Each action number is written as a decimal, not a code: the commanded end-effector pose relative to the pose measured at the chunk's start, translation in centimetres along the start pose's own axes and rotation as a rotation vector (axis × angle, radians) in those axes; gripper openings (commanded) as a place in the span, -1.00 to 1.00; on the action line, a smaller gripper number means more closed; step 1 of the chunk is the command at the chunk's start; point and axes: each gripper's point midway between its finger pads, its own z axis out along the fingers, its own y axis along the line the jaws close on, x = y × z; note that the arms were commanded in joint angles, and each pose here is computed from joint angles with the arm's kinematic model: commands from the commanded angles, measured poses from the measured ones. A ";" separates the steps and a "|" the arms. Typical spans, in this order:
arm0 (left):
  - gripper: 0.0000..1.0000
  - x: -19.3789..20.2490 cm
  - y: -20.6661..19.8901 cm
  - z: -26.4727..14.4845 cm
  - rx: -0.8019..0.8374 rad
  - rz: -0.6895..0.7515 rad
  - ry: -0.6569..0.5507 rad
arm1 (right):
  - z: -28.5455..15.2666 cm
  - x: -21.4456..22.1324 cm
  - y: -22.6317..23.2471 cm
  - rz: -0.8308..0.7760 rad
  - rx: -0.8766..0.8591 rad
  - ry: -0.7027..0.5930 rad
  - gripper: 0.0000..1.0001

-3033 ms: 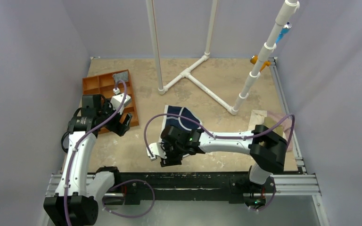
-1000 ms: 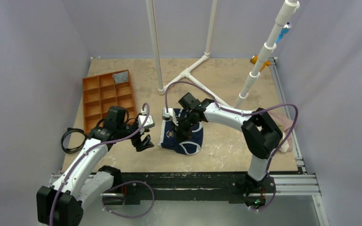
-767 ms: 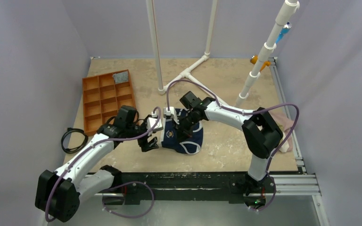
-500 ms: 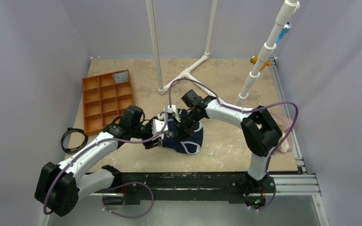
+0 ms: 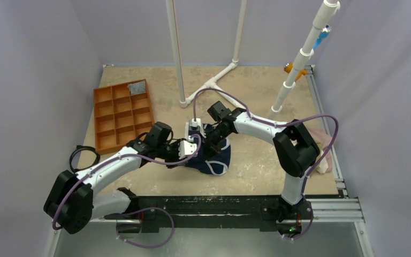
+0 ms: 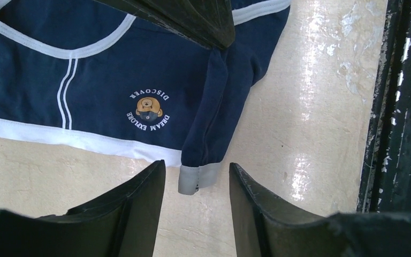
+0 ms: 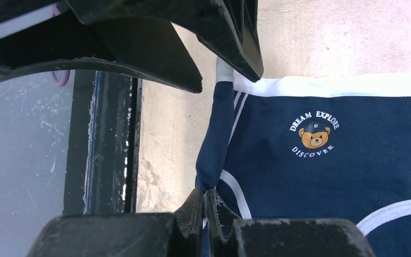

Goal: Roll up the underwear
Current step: Fold the underwear at the center of the board.

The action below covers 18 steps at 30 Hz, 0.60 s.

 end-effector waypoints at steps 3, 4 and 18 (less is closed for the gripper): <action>-0.28 -0.7 1.1 0.4 -0.020 0.050 -0.003 | -0.6 -1.7 0.3 -0.037 -0.016 -0.038 -1.00; -0.36 -0.7 1.1 0.5 -0.018 0.045 0.001 | -0.7 -1.7 0.3 -0.039 -0.015 -0.039 -1.00; -1.00 -2.4 -3.6 -2.5 0.095 0.039 0.000 | -1.1 0.8 5.2 0.020 -0.240 0.002 -1.00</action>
